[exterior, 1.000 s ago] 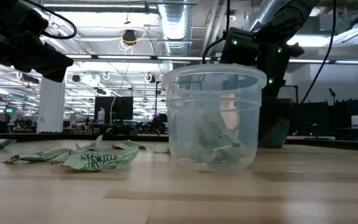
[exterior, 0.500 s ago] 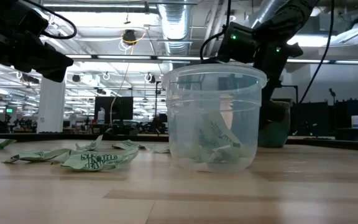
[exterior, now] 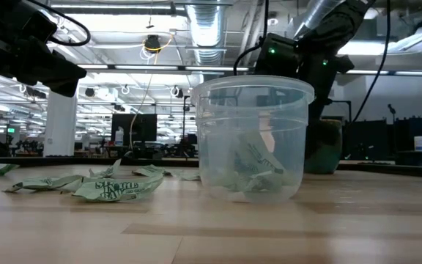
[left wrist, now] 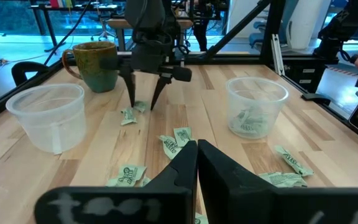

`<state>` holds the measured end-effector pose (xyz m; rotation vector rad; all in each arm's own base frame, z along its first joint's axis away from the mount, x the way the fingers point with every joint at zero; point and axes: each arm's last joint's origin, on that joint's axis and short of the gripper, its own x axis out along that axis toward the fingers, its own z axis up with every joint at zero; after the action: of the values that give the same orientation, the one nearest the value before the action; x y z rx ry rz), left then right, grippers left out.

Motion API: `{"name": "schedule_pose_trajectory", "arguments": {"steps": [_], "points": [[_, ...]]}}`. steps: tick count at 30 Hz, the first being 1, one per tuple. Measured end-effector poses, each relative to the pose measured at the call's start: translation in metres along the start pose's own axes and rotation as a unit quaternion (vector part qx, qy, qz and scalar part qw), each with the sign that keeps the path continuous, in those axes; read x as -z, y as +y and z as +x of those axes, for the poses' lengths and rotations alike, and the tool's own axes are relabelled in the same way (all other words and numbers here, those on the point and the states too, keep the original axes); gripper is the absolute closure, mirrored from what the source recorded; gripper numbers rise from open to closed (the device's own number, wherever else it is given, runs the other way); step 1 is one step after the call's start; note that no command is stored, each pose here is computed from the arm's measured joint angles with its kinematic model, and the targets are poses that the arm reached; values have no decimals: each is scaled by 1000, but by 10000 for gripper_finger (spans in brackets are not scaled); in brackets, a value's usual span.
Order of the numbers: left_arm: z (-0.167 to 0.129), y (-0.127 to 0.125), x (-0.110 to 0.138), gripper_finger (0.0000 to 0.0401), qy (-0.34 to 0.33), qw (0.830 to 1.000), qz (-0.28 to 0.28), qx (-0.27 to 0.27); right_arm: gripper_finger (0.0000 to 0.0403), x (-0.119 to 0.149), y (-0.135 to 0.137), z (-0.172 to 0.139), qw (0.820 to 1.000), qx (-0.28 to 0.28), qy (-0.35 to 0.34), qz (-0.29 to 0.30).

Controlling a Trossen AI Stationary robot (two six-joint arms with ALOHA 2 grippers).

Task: Pick and place Stevia / Truvia into bins
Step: Put the stevia packet into the bottom transparent container

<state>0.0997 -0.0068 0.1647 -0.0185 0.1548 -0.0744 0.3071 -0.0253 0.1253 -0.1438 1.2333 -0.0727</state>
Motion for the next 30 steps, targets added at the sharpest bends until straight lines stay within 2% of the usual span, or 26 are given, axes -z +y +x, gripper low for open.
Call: {"name": "schedule_pose_trajectory", "arguments": {"steps": [4, 10, 15, 17, 22, 26, 30], "points": [[0, 0, 0, 401, 0, 1000, 0, 0, 252, 0, 0, 0, 1000, -3, 1, 3], [0, 0, 0, 401, 0, 1000, 0, 0, 333, -1, 7, -7, 1000, -1, -1, 4], [0, 0, 0, 401, 0, 1000, 0, 0, 393, -8, 17, -23, 1000, 14, 6, 4], [0, 0, 0, 401, 1, 1000, 0, 0, 397, -9, 23, -31, 999, 25, 25, 2], [0, 0, 0, 401, 0, 1000, 0, 0, 395, -20, 37, -65, 999, 54, 4, -3], [0, 0, 0, 401, 0, 1000, 0, 0, 399, -29, 54, -104, 997, 39, -68, -18], [0, 0, 0, 401, 0, 1000, 0, 0, 399, -36, 73, -139, 986, -3, -163, -39]]}}
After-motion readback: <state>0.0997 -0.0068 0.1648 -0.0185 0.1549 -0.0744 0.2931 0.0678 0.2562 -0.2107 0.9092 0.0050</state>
